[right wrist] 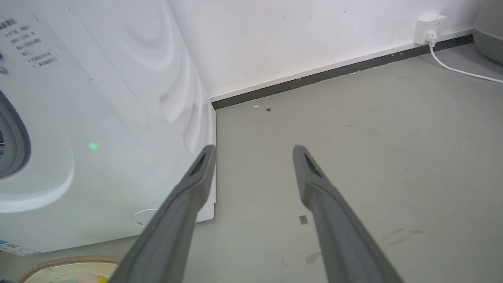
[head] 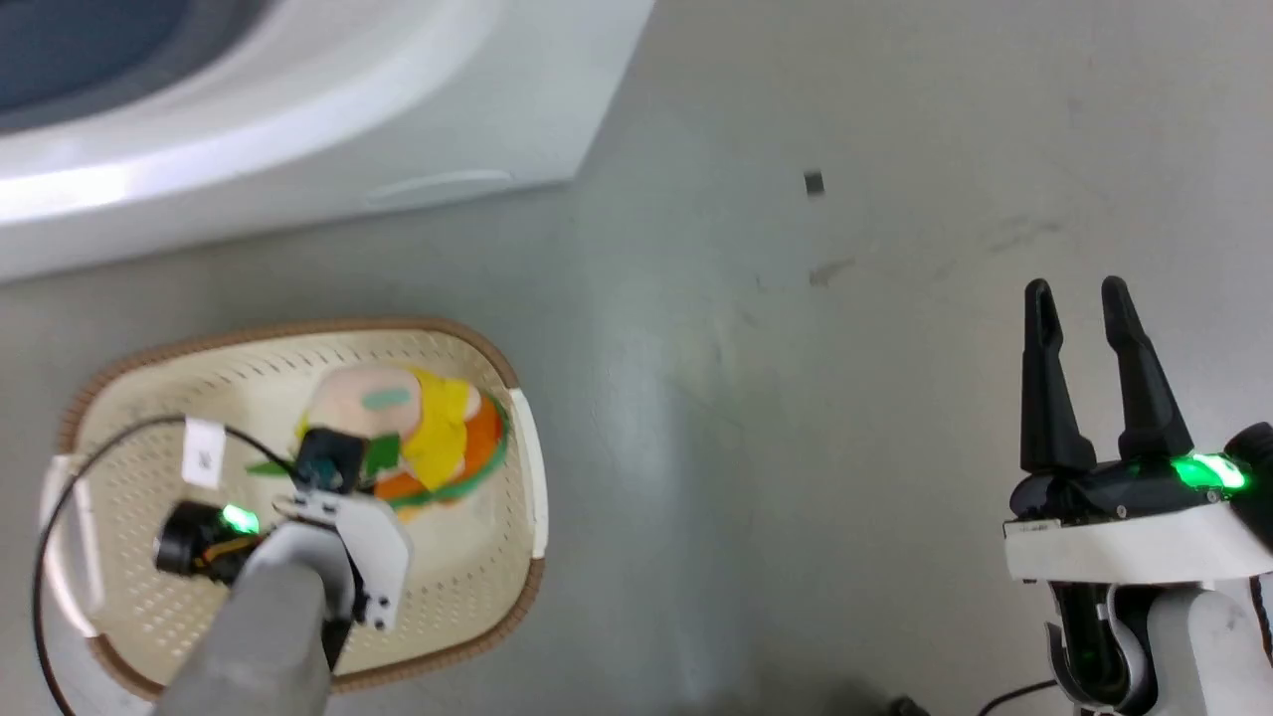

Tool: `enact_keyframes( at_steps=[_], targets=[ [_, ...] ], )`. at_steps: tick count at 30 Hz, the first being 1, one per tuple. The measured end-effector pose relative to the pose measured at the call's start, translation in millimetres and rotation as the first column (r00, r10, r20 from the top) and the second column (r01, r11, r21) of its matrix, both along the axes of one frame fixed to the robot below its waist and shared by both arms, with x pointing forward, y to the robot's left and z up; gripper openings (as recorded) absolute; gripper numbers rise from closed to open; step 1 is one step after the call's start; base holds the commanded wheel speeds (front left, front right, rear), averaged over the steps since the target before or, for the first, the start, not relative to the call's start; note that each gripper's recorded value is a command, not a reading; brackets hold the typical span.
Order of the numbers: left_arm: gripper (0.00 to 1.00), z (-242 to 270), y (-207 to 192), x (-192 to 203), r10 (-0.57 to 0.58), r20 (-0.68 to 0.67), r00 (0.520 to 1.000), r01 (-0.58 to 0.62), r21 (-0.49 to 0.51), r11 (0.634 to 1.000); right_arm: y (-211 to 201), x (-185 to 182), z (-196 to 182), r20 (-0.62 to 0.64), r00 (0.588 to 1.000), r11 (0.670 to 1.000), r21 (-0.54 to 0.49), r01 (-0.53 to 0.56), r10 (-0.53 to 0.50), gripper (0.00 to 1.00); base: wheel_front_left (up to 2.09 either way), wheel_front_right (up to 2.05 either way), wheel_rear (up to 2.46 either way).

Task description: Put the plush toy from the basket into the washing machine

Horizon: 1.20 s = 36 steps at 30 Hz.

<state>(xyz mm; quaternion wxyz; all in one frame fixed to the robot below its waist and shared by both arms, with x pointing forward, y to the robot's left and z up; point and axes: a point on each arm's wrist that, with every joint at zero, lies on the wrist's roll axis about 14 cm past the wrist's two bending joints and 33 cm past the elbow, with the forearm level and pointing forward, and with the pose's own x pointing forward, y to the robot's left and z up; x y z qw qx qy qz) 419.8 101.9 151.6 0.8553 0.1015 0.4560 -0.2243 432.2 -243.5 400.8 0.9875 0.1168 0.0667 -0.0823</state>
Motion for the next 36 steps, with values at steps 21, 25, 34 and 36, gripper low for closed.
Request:
enact_keyframes(
  at_steps=[21, 25, 34, 36],
  targets=[
    [0.0, 151.5, 14.0, -29.2, 0.247, 0.326, 0.913, -0.187, -0.204, 0.961, 42.9, -22.6, 86.0, 0.211, 0.971, 0.993, 0.006, -0.117, 0.113, 1.0, 0.0, 0.0, 0.0],
    [0.0, 174.8, 22.7, -34.4, 0.292, 0.383, 0.876, -0.213, -0.236, 0.948, 54.1, -25.0, 94.4, 0.234, 0.962, 0.989, 0.012, -0.149, 0.142, 1.0, 0.0, 0.0, 0.0],
    [0.0, 248.4, 45.7, -6.3, 0.387, 0.57, 0.725, -0.225, -0.336, 0.915, 68.6, -21.6, 104.9, 0.268, 0.947, 0.982, 0.017, -0.19, 0.179, 1.0, 0.0, 0.0, 0.0],
    [0.0, 259.5, 51.8, 1.4, 0.399, 0.598, 0.695, -0.225, -0.347, 0.911, 68.5, -21.2, 102.1, 0.26, 0.949, 0.982, 0.019, -0.19, 0.179, 1.0, 0.0, 0.0, 0.0]
  ],
)
